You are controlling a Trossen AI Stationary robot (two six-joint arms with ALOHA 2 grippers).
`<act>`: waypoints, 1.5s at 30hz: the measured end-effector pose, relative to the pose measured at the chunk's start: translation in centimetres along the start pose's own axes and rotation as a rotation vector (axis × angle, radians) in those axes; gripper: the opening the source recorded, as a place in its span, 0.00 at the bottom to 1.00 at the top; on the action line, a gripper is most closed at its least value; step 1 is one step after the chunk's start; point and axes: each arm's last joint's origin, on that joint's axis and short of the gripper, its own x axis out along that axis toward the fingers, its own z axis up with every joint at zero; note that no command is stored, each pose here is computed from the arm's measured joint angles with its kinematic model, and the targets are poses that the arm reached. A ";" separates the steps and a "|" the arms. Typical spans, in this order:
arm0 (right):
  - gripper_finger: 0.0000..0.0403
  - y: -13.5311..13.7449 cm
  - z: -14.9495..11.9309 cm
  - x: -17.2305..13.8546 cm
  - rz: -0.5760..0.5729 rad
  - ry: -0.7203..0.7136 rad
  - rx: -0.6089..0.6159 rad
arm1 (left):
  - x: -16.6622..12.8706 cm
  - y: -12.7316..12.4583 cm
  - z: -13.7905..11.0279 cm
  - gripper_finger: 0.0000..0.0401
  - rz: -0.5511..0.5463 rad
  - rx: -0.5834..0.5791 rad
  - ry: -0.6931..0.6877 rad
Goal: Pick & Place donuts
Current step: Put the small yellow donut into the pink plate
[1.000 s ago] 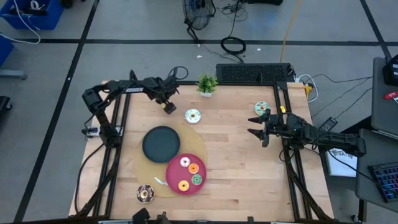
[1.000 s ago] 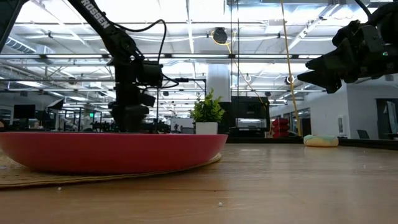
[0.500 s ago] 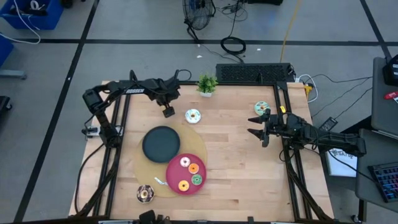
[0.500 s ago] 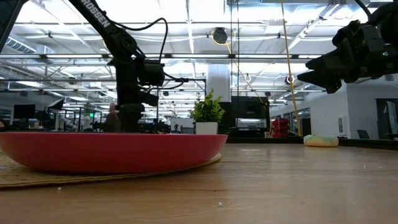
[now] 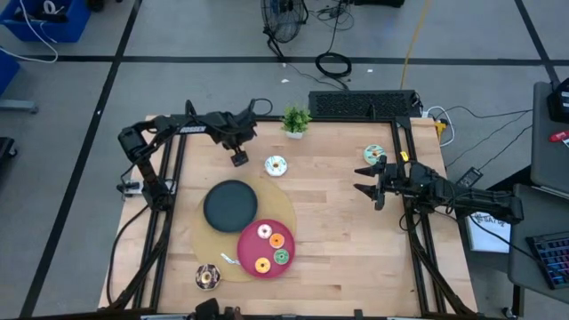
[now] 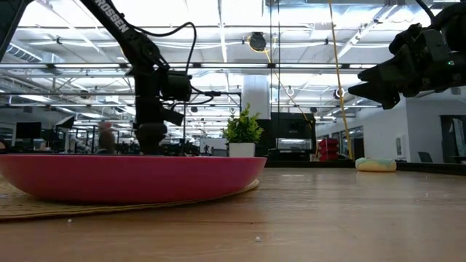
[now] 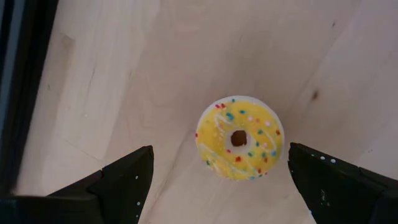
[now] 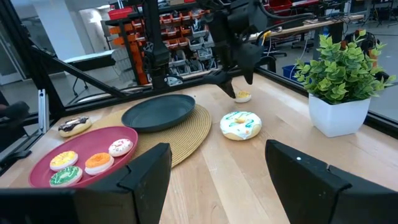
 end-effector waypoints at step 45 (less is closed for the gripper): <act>0.61 0.0 0.0 0.0 0.000 0.000 0.000 | 1.4 0.3 -0.7 0.68 -0.068 -0.102 -0.053</act>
